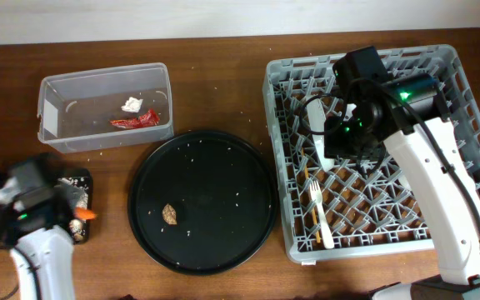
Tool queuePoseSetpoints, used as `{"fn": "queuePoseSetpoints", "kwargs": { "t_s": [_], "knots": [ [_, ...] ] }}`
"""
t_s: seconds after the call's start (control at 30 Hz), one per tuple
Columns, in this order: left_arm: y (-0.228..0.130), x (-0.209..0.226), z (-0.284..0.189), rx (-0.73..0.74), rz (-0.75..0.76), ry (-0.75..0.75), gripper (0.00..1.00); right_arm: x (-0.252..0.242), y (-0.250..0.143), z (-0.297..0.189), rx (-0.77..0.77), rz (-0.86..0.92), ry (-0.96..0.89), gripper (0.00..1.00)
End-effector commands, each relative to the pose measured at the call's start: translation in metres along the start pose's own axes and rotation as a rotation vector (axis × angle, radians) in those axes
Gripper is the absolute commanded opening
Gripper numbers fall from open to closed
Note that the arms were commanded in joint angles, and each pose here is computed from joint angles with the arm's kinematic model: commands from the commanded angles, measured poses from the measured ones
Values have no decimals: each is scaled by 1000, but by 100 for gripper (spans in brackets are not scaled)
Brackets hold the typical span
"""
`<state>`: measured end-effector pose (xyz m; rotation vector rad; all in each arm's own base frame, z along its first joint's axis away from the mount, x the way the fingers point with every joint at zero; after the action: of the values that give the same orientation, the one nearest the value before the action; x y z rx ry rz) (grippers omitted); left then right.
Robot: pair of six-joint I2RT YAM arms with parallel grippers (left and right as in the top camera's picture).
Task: Sort waste into correct bins and load items into the dishwasher rack
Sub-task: 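Lift the carrot and carry it to the black rectangular tray, then lower the carrot onto the black tray and open the left gripper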
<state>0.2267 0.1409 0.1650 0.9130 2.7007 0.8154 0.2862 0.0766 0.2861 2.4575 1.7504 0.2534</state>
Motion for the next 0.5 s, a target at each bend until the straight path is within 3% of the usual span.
{"fn": "queuePoseSetpoints", "kwargs": {
  "t_s": [0.0,0.13,0.3,0.47],
  "knots": [
    [33,38,6,-96,-136,67,1,-3,0,-7,-21,9,4,54],
    [44,60,32,-95,-210,126,1,-3,-1,-7,-16,9,0,54],
    [20,62,78,72,-181,187,1,-3,-1,-7,-17,9,0,54],
    [-1,59,86,187,-164,168,1,-3,0,-7,-18,9,0,54]
  ]
}}
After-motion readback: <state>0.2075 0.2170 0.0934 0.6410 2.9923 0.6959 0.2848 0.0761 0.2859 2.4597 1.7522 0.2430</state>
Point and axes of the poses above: each gripper's point midway between its finger pads, its own z axis out along the fingers, its own x axis along the line the jaws close on, y = z × x, the point moved 5 cm from there along -z, back along the fingers, and after that the axes turned 14 degrees about z, right-handed, at the moved point
